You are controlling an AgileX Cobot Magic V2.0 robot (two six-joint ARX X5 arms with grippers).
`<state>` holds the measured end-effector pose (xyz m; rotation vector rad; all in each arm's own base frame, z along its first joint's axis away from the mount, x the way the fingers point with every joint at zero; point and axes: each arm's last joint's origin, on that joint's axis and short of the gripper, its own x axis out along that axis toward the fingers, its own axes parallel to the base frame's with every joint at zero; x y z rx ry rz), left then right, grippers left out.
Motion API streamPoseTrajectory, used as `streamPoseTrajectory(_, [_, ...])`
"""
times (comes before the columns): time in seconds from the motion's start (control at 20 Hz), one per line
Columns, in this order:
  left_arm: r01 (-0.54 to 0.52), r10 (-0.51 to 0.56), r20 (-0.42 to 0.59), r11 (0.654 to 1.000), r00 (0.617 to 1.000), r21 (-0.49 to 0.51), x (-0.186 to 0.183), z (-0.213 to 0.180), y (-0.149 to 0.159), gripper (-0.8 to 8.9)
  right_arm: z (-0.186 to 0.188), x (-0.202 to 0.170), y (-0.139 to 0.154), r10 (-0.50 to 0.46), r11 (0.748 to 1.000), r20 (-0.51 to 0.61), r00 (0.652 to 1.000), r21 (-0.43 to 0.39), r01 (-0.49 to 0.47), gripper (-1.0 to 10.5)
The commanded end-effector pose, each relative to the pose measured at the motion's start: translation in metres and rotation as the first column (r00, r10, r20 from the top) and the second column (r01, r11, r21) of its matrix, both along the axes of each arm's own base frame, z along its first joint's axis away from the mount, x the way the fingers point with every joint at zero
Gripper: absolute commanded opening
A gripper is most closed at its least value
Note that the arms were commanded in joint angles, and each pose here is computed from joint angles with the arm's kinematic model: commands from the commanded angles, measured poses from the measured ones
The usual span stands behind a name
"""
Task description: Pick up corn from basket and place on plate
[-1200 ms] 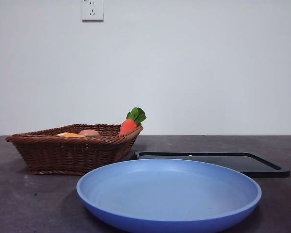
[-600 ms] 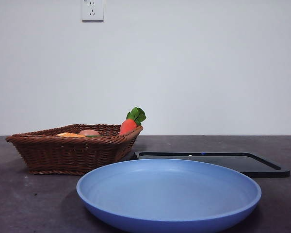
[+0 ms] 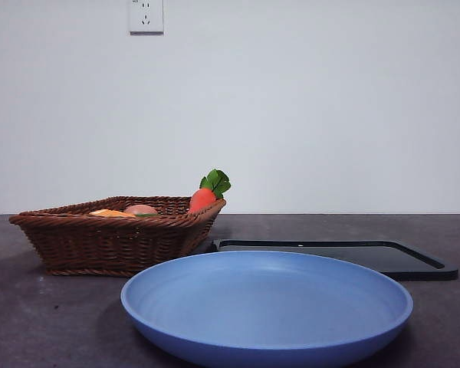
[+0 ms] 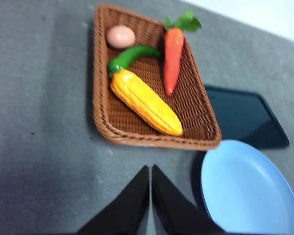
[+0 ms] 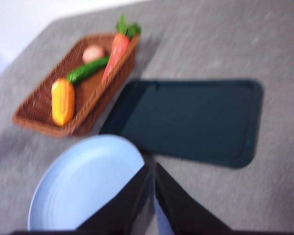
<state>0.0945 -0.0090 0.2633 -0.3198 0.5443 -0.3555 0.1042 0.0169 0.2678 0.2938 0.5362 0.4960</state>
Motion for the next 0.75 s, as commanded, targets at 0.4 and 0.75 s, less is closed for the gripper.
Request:
streamPoseTrajectory(0.4, [0.108, -0.106, -0.047, 0.993, 0.993, 0.052, 0.006, 0.01, -0.006, 0.08, 0.005, 0.021, 0.012, 0.16, 0.981, -0.151, 0.975, -0.089, -0.175, 0.0])
streamPoseTrajectory(0.75, [0.105, -0.103, -0.044, 0.993, 0.994, 0.049, 0.007, 0.01, -0.006, 3.93, 0.003, 0.026, 0.013, 0.154, 0.983, -0.173, 0.973, -0.075, -0.169, 2.9])
